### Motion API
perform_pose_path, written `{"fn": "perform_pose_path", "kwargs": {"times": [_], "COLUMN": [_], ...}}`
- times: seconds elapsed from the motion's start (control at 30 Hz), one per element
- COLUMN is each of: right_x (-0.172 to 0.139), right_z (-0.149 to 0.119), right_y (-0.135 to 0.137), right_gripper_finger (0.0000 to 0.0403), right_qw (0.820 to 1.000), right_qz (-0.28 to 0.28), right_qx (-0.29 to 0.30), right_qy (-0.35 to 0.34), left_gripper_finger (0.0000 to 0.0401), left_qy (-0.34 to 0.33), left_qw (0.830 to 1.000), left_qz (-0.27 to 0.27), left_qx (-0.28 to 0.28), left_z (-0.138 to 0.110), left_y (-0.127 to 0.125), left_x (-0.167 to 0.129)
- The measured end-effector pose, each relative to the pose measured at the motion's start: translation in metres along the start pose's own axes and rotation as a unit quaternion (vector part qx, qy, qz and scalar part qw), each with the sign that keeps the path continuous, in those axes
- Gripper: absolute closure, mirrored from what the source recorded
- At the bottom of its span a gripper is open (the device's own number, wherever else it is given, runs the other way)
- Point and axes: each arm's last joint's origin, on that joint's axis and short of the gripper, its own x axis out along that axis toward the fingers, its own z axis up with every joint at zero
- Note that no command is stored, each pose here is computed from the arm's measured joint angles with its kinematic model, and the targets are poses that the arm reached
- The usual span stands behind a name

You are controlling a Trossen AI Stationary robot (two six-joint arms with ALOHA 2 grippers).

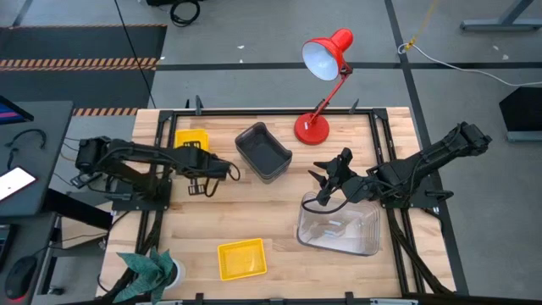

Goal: Stack baskets by color
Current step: Stack the middle yellow bin on the top yellow bin

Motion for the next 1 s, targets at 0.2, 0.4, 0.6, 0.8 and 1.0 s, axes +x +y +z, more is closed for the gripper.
{"fn": "perform_pose_path", "kwargs": {"times": [0.2,0.4,0.6,0.8,1.0], "right_x": [0.0,0.0,0.0,0.0,0.0], "right_z": [0.0,0.0,0.001,0.001,0.001], "right_y": [0.0,0.0,0.0,0.0,0.0], "right_gripper_finger": [0.026,0.026,0.026,0.026,0.026], "right_qw": [1.0,1.0,1.0,1.0,1.0], "right_qz": [0.0,-0.001,0.001,0.001,0.001], "right_qx": [0.0,0.0,0.0,-0.001,-0.004], "right_qy": [0.0,0.0,-0.002,-0.002,-0.002], "left_gripper_finger": [0.0389,0.0389,0.0387,0.0388,0.0385], "left_qy": [0.015,0.009,-0.032,-0.054,-0.069], "left_qw": [1.0,0.999,0.996,0.989,0.985], "left_qz": [-0.008,-0.024,-0.083,-0.136,-0.158], "left_qx": [0.007,0.019,0.016,0.006,-0.016], "left_z": [-0.002,-0.001,0.008,0.012,0.015], "left_y": [0.006,0.007,0.008,0.006,-0.006], "left_x": [0.023,0.026,0.028,0.028,0.021]}}
